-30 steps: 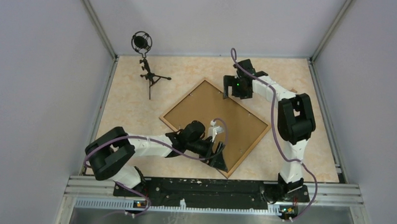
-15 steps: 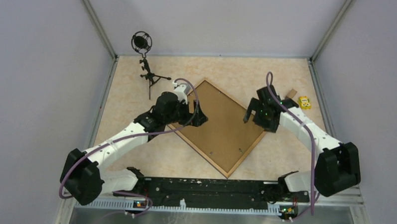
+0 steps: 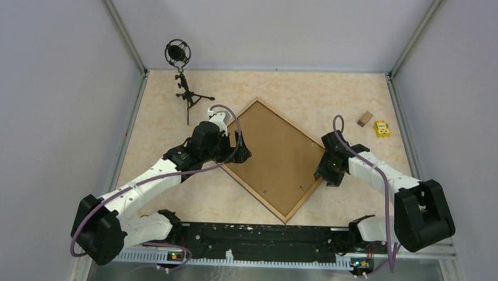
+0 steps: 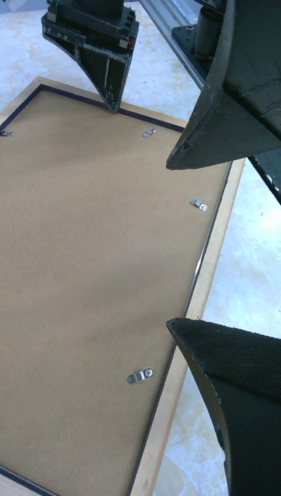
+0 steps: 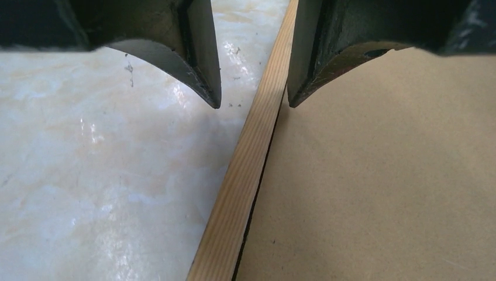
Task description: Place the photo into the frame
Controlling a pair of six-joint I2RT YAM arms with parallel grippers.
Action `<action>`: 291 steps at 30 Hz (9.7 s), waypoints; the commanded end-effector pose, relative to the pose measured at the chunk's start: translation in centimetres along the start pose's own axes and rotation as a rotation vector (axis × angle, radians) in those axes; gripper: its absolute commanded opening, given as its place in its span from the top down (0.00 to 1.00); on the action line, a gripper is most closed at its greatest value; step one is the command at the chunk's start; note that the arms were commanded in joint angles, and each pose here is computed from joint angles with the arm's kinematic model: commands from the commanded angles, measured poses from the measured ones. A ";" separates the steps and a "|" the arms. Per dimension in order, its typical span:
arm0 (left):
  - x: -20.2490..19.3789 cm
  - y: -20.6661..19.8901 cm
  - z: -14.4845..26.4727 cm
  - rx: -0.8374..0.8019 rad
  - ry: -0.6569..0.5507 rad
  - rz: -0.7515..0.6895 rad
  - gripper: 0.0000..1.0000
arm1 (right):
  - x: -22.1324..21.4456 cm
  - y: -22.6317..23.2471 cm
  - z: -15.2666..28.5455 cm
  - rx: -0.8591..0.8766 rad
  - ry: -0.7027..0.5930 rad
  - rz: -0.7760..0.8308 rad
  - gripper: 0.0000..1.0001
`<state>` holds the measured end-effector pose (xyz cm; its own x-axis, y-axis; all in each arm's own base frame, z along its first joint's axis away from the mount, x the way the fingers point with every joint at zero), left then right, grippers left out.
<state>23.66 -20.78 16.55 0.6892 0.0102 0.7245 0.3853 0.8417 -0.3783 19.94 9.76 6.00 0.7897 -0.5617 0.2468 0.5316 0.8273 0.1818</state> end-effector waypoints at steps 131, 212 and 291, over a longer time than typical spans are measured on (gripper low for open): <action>-2.8 3.0 5.0 0.120 -0.313 0.026 0.02 | 12.2 12.7 2.4 0.030 -0.208 0.273 0.08; -9.0 5.9 -2.5 0.143 0.195 0.236 0.19 | 10.7 6.0 -5.3 0.024 -0.179 0.159 0.45; -9.6 5.3 -2.0 0.087 0.196 0.253 0.20 | 5.6 2.8 -4.4 -0.278 -0.057 0.083 1.00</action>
<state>20.44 -17.41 6.23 0.8689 0.1196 0.4803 0.1315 0.8796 -0.4571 32.94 9.46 5.61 0.7281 -0.5149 0.4524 0.5235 0.8439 0.1178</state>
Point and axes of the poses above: each gripper's point midway between its finger pads, its own z axis back along the fingers, its own y axis along the line the jaws close on, x = y × z, the point moved 3 cm from there along z, back along the fingers, and after that the axes turned 8 degrees about -z, right-handed, at the moved point
